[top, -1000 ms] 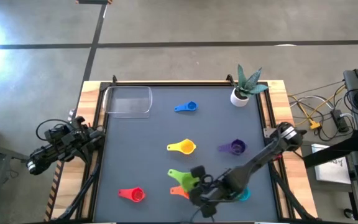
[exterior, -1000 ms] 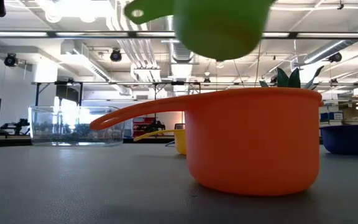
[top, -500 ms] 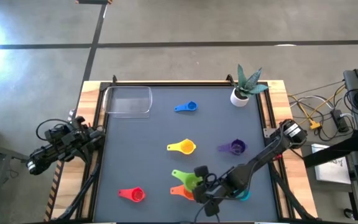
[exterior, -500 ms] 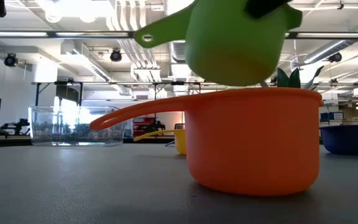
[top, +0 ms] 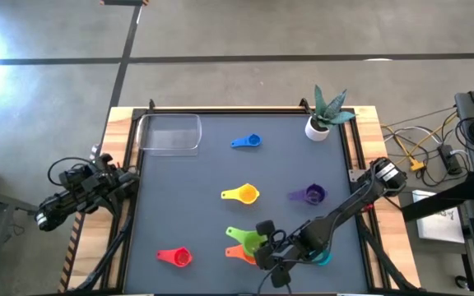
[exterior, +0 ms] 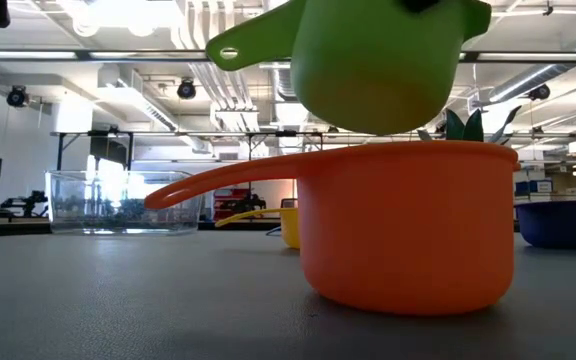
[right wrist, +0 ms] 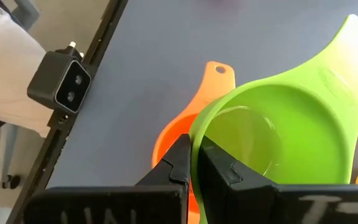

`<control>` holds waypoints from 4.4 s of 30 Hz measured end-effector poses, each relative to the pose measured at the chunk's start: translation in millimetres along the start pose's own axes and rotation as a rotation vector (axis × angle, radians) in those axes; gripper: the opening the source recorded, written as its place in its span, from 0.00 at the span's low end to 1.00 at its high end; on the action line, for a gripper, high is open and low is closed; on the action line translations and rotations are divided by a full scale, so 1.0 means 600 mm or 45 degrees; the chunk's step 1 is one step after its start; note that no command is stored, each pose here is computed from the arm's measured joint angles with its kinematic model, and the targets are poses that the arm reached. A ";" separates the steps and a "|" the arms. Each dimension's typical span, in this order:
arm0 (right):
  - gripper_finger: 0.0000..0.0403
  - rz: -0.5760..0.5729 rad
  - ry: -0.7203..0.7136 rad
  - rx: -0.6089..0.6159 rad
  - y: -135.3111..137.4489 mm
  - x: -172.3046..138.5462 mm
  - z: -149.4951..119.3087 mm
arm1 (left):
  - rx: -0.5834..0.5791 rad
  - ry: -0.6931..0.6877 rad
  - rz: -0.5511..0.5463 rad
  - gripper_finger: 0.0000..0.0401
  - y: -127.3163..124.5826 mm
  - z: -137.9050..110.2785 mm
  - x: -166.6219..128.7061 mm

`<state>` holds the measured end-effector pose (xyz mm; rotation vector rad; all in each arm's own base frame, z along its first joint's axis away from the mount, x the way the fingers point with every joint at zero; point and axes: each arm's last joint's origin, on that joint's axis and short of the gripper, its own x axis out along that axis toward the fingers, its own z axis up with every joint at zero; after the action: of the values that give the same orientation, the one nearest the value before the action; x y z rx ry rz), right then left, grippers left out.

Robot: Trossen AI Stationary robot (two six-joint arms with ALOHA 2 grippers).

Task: Nest measuring cups in basket
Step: Stack the green measuring cup on top of the orange measuring cup

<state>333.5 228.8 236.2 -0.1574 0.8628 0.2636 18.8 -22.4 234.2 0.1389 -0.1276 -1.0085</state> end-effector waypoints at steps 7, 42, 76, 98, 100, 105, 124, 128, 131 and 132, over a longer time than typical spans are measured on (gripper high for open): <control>0.02 0.027 0.006 -0.011 0.001 0.000 0.000 | -0.001 0.000 0.000 0.00 0.000 0.000 0.000; 0.02 0.050 0.012 -0.135 -0.006 0.003 0.001 | 0.000 0.000 0.000 0.00 0.000 0.000 0.000; 0.02 0.161 0.079 -0.229 -0.035 0.033 -0.003 | 0.000 0.000 0.000 0.00 0.000 0.000 0.000; 0.06 0.226 0.148 -0.186 -0.034 0.047 -0.013 | 0.000 0.000 0.000 0.00 0.000 0.000 0.000; 0.10 0.224 0.150 -0.168 -0.034 0.047 -0.013 | -0.001 0.000 0.000 0.00 0.000 0.000 0.000; 0.24 0.213 0.150 -0.119 -0.034 0.046 -0.013 | 0.000 0.000 0.000 0.00 0.000 0.000 0.000; 0.31 0.188 0.000 0.008 0.010 -0.014 0.004 | -0.001 0.000 0.000 0.00 0.000 0.000 0.000; 0.30 0.180 -0.029 0.047 0.026 -0.018 0.004 | 0.000 0.000 0.000 0.00 0.000 0.000 0.000; 0.30 0.169 -0.031 0.064 0.032 -0.019 0.002 | 0.000 0.000 0.000 0.00 0.000 0.000 0.000; 0.30 0.170 -0.029 0.081 0.033 -0.019 0.002 | 0.000 0.000 0.000 0.00 0.000 0.000 0.000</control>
<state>321.4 245.8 245.3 -0.0369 0.8592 0.3618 18.7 -22.4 234.2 0.1388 -0.1273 -1.0088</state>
